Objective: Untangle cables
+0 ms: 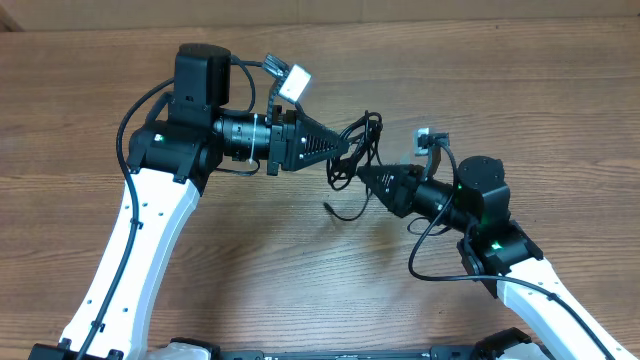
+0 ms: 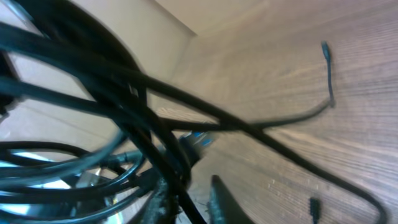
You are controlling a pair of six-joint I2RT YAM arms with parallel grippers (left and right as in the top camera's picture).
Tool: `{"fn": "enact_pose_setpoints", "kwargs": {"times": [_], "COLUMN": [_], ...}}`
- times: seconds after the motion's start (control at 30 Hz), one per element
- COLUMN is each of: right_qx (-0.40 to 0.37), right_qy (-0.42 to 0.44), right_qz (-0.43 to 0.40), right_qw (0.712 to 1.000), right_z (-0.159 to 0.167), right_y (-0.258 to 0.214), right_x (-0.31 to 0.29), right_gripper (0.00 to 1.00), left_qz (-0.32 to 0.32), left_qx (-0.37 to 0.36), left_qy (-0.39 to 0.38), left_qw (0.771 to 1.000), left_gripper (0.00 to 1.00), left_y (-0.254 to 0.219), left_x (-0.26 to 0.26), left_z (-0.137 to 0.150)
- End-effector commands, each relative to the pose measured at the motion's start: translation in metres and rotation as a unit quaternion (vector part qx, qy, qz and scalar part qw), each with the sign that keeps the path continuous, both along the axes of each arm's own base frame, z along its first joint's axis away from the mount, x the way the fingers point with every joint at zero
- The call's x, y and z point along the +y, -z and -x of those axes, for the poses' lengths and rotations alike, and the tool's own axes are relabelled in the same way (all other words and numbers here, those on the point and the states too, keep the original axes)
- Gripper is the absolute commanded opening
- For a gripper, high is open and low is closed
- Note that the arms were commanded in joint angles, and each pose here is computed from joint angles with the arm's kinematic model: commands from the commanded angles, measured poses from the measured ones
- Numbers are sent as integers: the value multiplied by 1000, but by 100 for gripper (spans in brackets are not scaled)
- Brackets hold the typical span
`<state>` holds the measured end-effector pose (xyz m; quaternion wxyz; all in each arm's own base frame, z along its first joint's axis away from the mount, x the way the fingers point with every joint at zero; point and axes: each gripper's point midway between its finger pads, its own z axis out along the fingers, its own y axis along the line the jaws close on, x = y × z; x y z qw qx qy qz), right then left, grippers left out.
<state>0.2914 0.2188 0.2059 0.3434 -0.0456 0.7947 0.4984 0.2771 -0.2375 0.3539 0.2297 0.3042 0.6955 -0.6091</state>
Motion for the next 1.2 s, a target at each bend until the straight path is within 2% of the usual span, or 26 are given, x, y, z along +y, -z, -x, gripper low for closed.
{"fn": "enact_pose_setpoints", "kwargs": {"times": [0.0, 0.1, 0.13, 0.33, 0.43, 0.57, 0.67, 0.7, 0.73, 0.8, 0.83, 0.87, 0.97, 1.1, 1.17], "right_qx": [-9, 31, 64, 142, 181, 204, 198, 198, 196, 176, 143, 124, 74, 27, 36], "right_qy": [-8, 26, 47, 130, 177, 202, 195, 188, 173, 133, 93, 71, 22, -3, 9], "right_qz": [42, 75, 85, 85, 87, 80, 68, 55, 30, -11, -40, -57, -97, -121, -135], "right_qw": [999, 996, 993, 978, 964, 955, 958, 961, 965, 975, 984, 988, 992, 992, 990], "right_z": [5, 3, 3, -3, -2, -2, -3, -4, -4, -5, -6, -5, -4, -3, -6], "right_y": [14, 36, 47, 63, 73, 79, 74, 70, 62, 42, 21, 9, -25, -53, -58], "right_x": [1, -12, -24, -75, -107, -126, -124, -121, -113, -99, -88, -82, -69, -52, -45], "right_gripper": [4, 4, 4, 4, 4, 4, 4, 10, 24, 35, 49, 52, 57, 57, 55], "left_qz": [74, 69, 57, 35, 3, -42, -52, -54, -56, -59, -60, -61, -60, -55, -53], "left_qx": [-32, -35, -34, -33, -4, 33, 12, 2, -14, -38, -64, -75, -99, -111, -111], "left_qy": [73, 52, 21, -76, -157, -216, -198, -191, -178, -157, -136, -127, -97, -66, -54], "left_qw": [994, 996, 998, 996, 988, 975, 979, 980, 982, 985, 987, 987, 989, 990, 991], "left_gripper": [4, 4, 4, 4, 4, 4, 4, 4, 4, 4, 4, 4, 4, 4, 4], "left_y": [-38, -38, -34, -27, -13, 9, 14, 14, 14, 14, 14, 14, 14, 12, 12], "left_x": [6, 13, 22, 63, 90, 105, 98, 95, 88, 77, 67, 62, 46, 26, 18], "left_z": [21, 12, -1, -37, -61, -72, -67, -65, -62, -57, -52, -49, -40, -29, -24]}}
